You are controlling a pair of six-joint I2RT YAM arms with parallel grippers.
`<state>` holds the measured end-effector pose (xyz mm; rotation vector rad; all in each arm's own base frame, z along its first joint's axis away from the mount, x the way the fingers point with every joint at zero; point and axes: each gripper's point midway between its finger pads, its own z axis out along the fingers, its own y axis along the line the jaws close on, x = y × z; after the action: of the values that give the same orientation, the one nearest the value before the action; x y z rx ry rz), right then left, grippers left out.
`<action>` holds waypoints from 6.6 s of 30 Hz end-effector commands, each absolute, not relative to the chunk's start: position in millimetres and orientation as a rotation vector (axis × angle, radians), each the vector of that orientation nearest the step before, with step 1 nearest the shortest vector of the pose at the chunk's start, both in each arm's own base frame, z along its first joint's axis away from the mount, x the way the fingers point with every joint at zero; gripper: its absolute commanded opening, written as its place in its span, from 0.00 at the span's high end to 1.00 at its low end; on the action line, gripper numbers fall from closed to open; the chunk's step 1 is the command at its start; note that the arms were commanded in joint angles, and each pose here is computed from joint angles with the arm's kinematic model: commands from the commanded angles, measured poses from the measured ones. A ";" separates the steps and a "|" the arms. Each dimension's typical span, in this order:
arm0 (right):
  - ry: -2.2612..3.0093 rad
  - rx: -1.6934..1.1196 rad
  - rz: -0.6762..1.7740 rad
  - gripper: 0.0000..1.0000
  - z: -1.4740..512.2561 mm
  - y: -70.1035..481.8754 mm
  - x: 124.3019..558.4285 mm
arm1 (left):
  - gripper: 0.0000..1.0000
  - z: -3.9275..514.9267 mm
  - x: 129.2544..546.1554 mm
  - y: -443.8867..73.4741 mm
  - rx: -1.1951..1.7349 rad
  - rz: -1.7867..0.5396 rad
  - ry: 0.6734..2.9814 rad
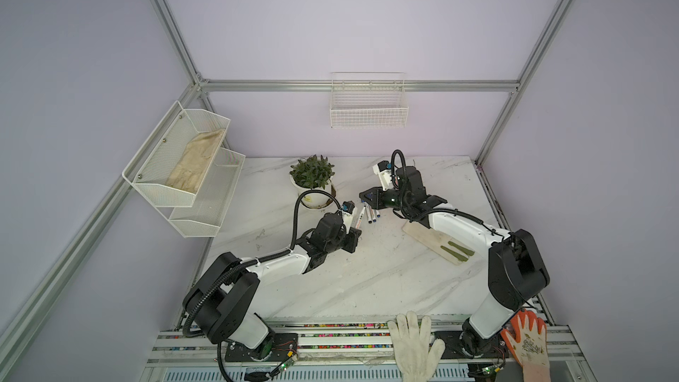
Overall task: Insert the pens into the pen caps
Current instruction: 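Lift the blue cap with the right gripper and carry it above the left gripper's marker, then lower the blue cap onto the marker tip held by the left gripper, then open the right gripper and raise it above the capped marker, then press the right gripper down on the blue cap while the left gripper holds the marker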
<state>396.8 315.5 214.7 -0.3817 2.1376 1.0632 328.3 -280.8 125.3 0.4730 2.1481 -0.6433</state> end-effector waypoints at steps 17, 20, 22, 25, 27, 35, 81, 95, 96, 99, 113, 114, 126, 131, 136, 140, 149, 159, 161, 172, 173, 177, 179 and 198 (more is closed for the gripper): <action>2.141 -0.352 1.073 0.99 215.1 307.0 397.2 | 1.00 185.8 351.4 -294.3 0.424 -0.672 1.964; 2.141 -0.366 1.088 0.99 214.4 308.5 394.3 | 1.00 187.5 353.2 -294.1 0.417 -0.669 1.956; 2.147 -0.373 1.090 0.99 212.9 308.4 393.1 | 1.00 188.9 355.0 -294.8 0.414 -0.668 1.947; 2.139 -0.398 1.122 0.99 215.7 311.6 389.3 | 1.00 193.5 358.5 -297.7 0.407 -0.679 1.927; 2.139 -0.413 1.152 0.99 217.3 314.6 385.3 | 1.00 199.4 362.0 -299.6 0.388 -0.690 1.906; 2.135 -0.414 1.247 1.00 227.5 313.4 376.4 | 1.00 237.4 381.2 -296.1 0.276 -0.742 1.761; 2.267 -0.756 1.300 0.97 217.2 290.6 322.3 | 1.00 341.7 412.9 -279.9 0.308 -0.586 1.229; 2.205 -0.792 1.259 0.93 241.4 292.5 326.9 | 1.00 347.0 388.3 -285.4 0.368 -0.580 1.165; 2.200 -0.786 1.246 0.91 243.9 292.2 329.7 | 1.00 344.4 387.4 -284.8 0.367 -0.580 1.170; 2.180 -0.768 1.204 0.84 254.2 291.2 338.2 | 1.00 337.8 385.1 -284.3 0.368 -0.578 1.184; 1.974 -0.731 1.032 0.48 336.6 279.9 355.6 | 1.00 295.9 381.7 -284.2 0.378 -0.570 1.274; 1.946 -0.735 1.038 0.48 345.8 280.1 354.3 | 1.00 290.5 381.6 -284.7 0.380 -0.572 1.286; 1.723 -0.714 1.112 0.48 411.0 296.3 359.5 | 1.00 256.5 372.7 -284.5 0.351 -0.605 1.370; 1.759 -0.798 1.086 0.50 393.8 333.9 362.2 | 1.00 255.8 370.9 -285.1 0.347 -0.604 1.373; 1.786 -0.838 1.079 0.52 378.6 358.0 363.3 | 1.00 260.6 371.5 -285.9 0.345 -0.604 1.364; 1.806 -0.832 1.067 0.58 369.8 359.0 365.4 | 1.00 263.1 371.5 -287.1 0.347 -0.603 1.360; 1.846 -0.832 1.111 0.92 350.3 364.4 366.1 | 1.00 275.8 368.5 -289.3 0.356 -0.616 1.340; 2.254 -0.759 1.182 0.98 219.3 357.6 347.0 | 1.00 372.4 373.9 -254.2 0.171 -0.589 1.139; 2.342 -0.720 1.208 0.99 193.1 351.6 340.5 | 1.00 401.0 375.1 -241.6 0.128 -0.643 1.074; 2.548 -0.417 1.418 1.00 145.0 297.1 347.7 | 1.00 471.7 369.9 -186.4 0.017 -0.990 0.860; 2.552 -0.459 1.415 1.00 146.2 296.7 343.3 | 1.00 471.2 369.6 -186.4 0.024 -1.000 0.860; 2.587 -0.528 1.395 1.00 140.8 300.3 326.7 | 1.00 466.2 377.4 -184.3 0.007 -0.961 0.884; 2.601 -0.577 1.387 1.00 136.9 305.7 315.5 | 1.00 461.9 385.4 -179.9 -0.025 -0.920 0.898; 2.729 -0.769 1.186 1.00 95.4 318.7 293.3 | 1.00 473.4 439.1 -175.5 -0.180 -0.765 0.828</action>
<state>433.5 308.1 211.4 -0.5615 2.1374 1.0266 398.1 -296.2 175.2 0.3920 1.7503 -0.9137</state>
